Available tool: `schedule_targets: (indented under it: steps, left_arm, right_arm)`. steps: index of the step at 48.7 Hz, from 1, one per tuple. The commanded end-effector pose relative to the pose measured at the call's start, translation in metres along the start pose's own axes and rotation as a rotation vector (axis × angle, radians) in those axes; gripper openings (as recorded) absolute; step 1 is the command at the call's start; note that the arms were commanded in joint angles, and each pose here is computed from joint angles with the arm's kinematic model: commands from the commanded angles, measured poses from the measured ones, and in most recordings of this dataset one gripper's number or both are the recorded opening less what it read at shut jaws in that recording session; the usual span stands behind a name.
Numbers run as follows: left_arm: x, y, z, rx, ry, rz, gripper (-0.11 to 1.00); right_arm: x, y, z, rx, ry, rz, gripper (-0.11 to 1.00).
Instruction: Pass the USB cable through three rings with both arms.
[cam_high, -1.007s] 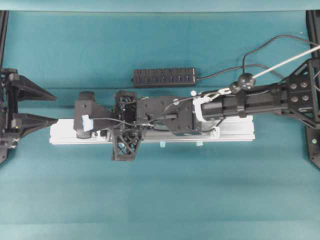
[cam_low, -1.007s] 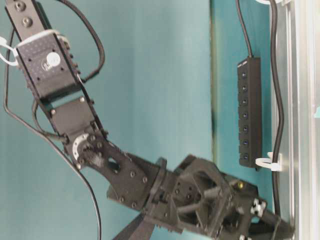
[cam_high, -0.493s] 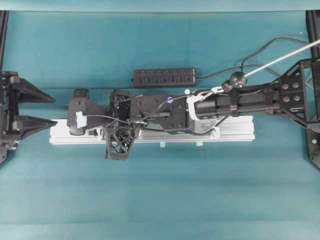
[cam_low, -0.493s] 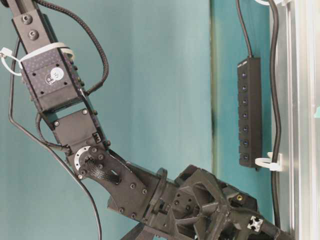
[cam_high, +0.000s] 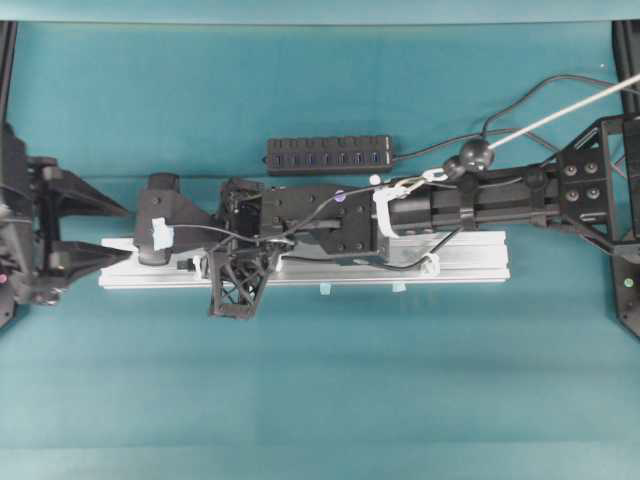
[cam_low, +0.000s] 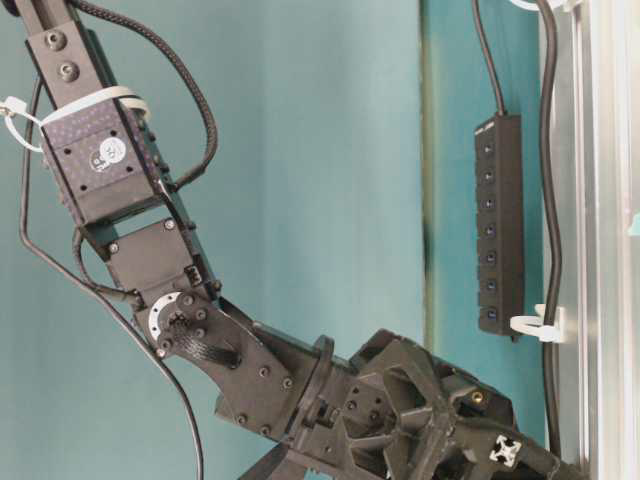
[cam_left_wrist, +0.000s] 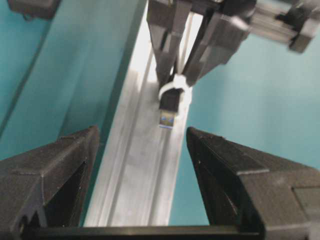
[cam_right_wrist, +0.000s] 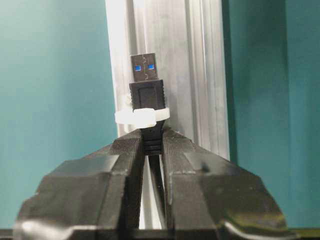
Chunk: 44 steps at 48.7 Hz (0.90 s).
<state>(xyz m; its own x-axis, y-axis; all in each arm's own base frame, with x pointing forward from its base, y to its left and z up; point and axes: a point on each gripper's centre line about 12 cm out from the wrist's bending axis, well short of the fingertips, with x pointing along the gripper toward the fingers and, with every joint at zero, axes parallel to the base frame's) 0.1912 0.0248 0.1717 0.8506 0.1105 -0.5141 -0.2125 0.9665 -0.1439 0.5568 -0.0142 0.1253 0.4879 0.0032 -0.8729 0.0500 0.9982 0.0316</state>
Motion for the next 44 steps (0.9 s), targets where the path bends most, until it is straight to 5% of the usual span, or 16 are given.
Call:
schedule_targets:
  steps: [1, 44]
  left_arm:
    - [0.008, -0.002, 0.002, 0.010, 0.004, -0.007, 0.77]
    - [0.079, -0.017, -0.014, 0.054, 0.138, -0.042, 0.76]
  right_arm:
    - [-0.008, 0.007, 0.011, 0.001, -0.050, 0.015, -0.07]
    - [-0.011, 0.009, 0.013, -0.003, -0.058, 0.017, -0.07]
